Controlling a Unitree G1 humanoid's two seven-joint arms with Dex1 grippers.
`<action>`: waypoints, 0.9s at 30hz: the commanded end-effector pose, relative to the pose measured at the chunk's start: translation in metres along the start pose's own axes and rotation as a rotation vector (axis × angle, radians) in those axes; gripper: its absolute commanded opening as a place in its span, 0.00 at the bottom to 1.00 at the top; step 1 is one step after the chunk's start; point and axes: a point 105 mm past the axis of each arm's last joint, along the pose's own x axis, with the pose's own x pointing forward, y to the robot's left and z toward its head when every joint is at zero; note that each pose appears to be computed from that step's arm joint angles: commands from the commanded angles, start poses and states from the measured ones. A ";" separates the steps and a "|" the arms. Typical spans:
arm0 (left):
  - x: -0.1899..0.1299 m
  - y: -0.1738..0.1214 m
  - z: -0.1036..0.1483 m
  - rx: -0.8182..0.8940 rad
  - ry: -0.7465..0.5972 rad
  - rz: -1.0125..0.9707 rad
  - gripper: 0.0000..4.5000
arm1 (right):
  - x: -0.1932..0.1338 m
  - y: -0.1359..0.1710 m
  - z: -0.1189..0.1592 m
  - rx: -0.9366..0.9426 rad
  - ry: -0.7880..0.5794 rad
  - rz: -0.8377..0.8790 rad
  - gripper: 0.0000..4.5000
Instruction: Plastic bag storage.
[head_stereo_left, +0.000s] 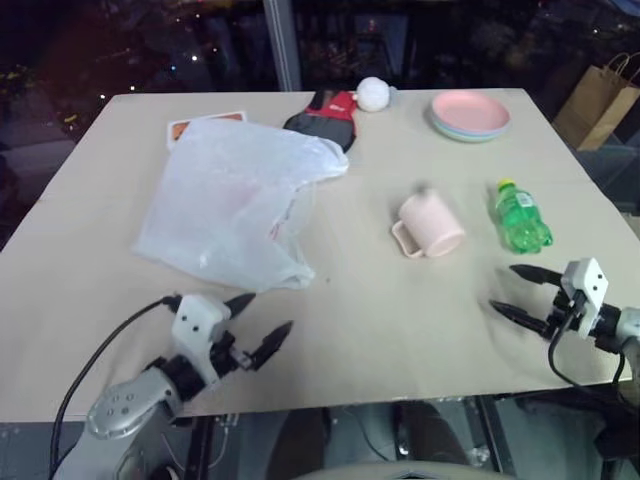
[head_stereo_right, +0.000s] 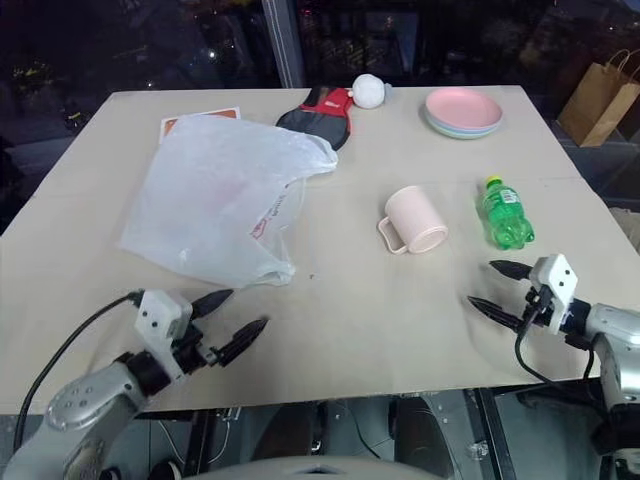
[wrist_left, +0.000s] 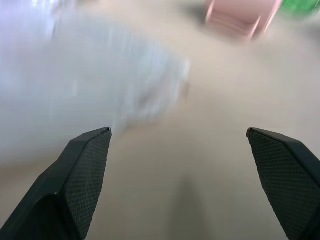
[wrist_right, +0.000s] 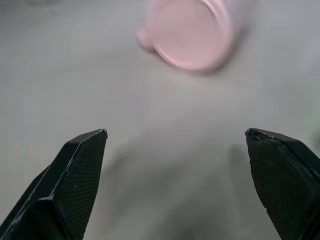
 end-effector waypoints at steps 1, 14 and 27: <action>0.024 -0.002 0.034 0.029 -0.079 0.010 1.00 | 0.009 0.010 0.025 0.009 -0.076 0.059 1.00; 0.068 0.098 0.037 0.399 0.308 0.487 1.00 | 0.019 0.028 0.053 -0.003 -0.171 0.073 1.00; 0.084 0.096 0.013 0.316 0.397 0.459 1.00 | 0.031 0.053 0.079 -0.013 -0.231 0.152 1.00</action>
